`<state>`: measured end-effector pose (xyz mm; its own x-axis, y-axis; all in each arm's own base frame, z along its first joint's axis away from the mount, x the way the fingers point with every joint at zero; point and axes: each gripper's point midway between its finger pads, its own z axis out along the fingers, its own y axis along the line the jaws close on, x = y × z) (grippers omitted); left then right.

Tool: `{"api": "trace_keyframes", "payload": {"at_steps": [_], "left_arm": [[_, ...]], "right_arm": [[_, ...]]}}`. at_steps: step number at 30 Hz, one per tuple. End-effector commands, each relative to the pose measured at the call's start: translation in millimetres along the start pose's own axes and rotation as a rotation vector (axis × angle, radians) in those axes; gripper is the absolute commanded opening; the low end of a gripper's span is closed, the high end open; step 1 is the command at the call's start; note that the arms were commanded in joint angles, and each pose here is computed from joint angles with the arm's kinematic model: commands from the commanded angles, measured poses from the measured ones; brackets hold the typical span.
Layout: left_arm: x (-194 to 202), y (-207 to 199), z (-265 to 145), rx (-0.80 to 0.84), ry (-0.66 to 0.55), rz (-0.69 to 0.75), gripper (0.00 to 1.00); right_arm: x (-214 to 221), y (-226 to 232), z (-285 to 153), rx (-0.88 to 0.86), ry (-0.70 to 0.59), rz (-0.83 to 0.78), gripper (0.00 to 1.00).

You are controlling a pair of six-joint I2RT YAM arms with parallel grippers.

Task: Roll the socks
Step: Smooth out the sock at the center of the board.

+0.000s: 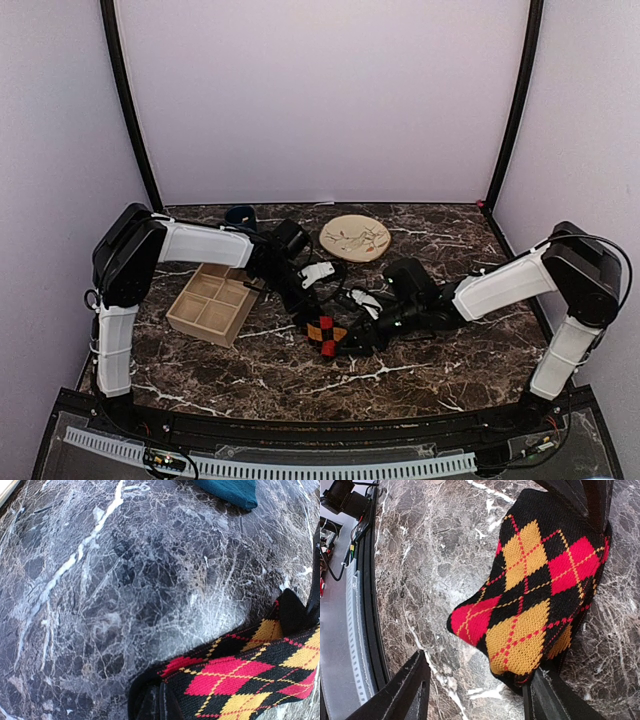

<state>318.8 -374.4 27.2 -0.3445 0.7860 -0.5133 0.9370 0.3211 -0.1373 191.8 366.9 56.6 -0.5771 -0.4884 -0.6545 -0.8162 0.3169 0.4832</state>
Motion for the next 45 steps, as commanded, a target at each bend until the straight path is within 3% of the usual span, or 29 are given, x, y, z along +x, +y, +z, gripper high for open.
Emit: {"api": "trace_keyframes", "payload": {"at_steps": [1, 25, 28, 37, 41, 45], "left_arm": [[16, 8, 5, -0.029, 0.067, -0.039, 0.0], [25, 13, 9, -0.054, 0.109, -0.042, 0.0], [25, 13, 8, -0.053, 0.109, -0.036, 0.0], [33, 13, 9, -0.058, 0.138, -0.06, 0.0], [40, 14, 10, -0.071, 0.158, -0.103, 0.0], [45, 12, 10, -0.079, 0.163, -0.176, 0.0]], "right_arm": [[-11, 14, -7, -0.046, -0.034, -0.023, 0.57], [19, 20, -13, -0.001, 0.033, 0.04, 0.53], [25, 9, -15, 0.066, 0.052, 0.05, 0.52], [-15, -20, -62, 0.378, -0.103, 0.072, 0.49], [-36, -14, -70, 0.426, -0.18, 0.111, 0.41], [-53, 5, -50, 0.431, -0.215, 0.131, 0.27]]}}
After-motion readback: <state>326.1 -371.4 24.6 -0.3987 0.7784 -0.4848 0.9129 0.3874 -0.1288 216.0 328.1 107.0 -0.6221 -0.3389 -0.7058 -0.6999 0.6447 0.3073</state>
